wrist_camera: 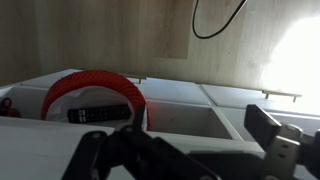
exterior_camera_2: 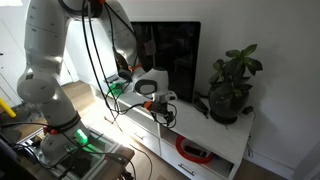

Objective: Put the orange hat on top of the tv stand and take the remote control out of it

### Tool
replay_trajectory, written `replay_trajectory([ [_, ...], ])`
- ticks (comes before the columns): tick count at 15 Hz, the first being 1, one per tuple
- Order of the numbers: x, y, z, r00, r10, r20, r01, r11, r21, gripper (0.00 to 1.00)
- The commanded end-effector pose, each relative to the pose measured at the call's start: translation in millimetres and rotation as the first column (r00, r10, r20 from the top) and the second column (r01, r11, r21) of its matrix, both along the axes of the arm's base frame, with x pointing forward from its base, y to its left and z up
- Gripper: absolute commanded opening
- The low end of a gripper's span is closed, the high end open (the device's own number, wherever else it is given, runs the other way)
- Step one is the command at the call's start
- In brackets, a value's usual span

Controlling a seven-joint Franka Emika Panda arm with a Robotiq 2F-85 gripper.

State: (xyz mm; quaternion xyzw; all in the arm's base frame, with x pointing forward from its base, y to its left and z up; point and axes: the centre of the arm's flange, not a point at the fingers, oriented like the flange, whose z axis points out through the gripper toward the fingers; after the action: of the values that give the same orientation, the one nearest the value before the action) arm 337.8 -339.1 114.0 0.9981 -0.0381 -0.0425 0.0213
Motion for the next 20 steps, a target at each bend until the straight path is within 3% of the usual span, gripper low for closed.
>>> replay_trajectory([
  [1, 6.7, -37.8, -57.4, 1.000, 0.024, -0.015, -0.024, 1.000, -0.009, 1.00],
  [6, -7.5, -56.1, -120.7, 0.995, 0.097, 0.011, -0.097, 0.995, 0.018, 1.00],
  [10, -23.3, -70.0, -156.4, 0.994, 0.072, 0.080, -0.076, 0.996, 0.046, 1.00],
  [13, -28.9, -76.7, -175.5, 0.990, 0.045, 0.134, -0.048, 0.999, 0.020, 1.00],
  [15, -31.6, -81.3, -185.5, 0.986, 0.009, 0.167, -0.012, 1.000, 0.015, 1.00],
  [16, -33.7, -71.6, -168.0, 0.992, 0.019, 0.126, -0.023, 0.999, 0.027, 1.00],
  [20, -34.6, -71.5, -172.8, 0.991, 0.018, 0.129, -0.021, 0.999, 0.028, 1.00],
])
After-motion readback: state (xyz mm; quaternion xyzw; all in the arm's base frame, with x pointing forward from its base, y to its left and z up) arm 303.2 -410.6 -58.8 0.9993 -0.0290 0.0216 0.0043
